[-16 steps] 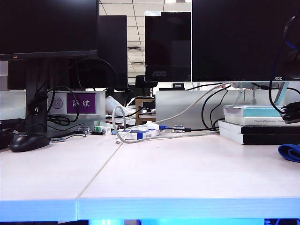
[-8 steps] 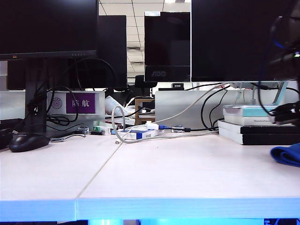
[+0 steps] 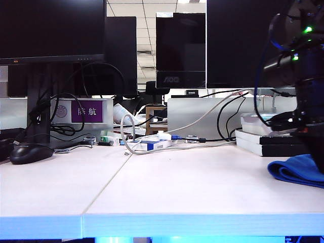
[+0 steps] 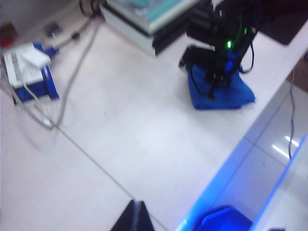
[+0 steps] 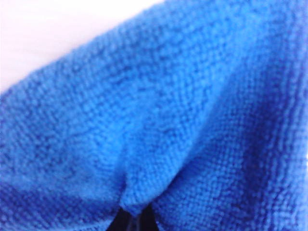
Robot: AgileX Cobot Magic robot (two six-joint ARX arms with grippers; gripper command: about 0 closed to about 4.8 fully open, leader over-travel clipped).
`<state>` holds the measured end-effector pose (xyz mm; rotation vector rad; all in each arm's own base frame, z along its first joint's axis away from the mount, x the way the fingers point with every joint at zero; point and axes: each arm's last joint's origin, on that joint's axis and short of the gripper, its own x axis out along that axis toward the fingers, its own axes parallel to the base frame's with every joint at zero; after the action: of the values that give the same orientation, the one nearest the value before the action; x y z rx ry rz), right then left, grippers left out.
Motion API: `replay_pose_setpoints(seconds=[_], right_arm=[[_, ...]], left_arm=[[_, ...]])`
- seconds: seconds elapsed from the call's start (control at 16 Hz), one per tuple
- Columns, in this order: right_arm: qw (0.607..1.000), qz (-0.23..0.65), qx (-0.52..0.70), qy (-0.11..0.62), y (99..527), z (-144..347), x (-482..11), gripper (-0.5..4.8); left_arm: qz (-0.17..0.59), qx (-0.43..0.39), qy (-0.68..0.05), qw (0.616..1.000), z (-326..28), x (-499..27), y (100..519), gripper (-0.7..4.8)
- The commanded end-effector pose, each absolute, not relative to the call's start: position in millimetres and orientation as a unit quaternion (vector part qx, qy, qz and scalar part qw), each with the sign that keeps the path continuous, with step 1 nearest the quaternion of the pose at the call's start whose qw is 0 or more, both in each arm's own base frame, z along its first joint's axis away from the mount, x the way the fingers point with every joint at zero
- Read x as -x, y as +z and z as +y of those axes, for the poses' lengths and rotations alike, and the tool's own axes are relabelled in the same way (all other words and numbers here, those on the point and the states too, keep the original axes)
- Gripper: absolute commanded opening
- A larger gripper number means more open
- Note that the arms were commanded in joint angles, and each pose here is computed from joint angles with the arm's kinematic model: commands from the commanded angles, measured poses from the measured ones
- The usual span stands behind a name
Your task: Wipe the table from right to left using the rag.
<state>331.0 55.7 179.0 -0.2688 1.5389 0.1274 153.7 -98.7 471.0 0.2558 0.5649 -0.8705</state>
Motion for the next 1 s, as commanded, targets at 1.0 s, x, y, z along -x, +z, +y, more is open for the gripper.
replay_pose_setpoints(seconds=[1.0], right_arm=[[0.713,0.665,0.123,0.185,170.5,133.3,-316.6,-0.05]], left_arm=[[0.271,-0.123,-0.418,0.858,-97.1,-150.3,471.9,-0.05]])
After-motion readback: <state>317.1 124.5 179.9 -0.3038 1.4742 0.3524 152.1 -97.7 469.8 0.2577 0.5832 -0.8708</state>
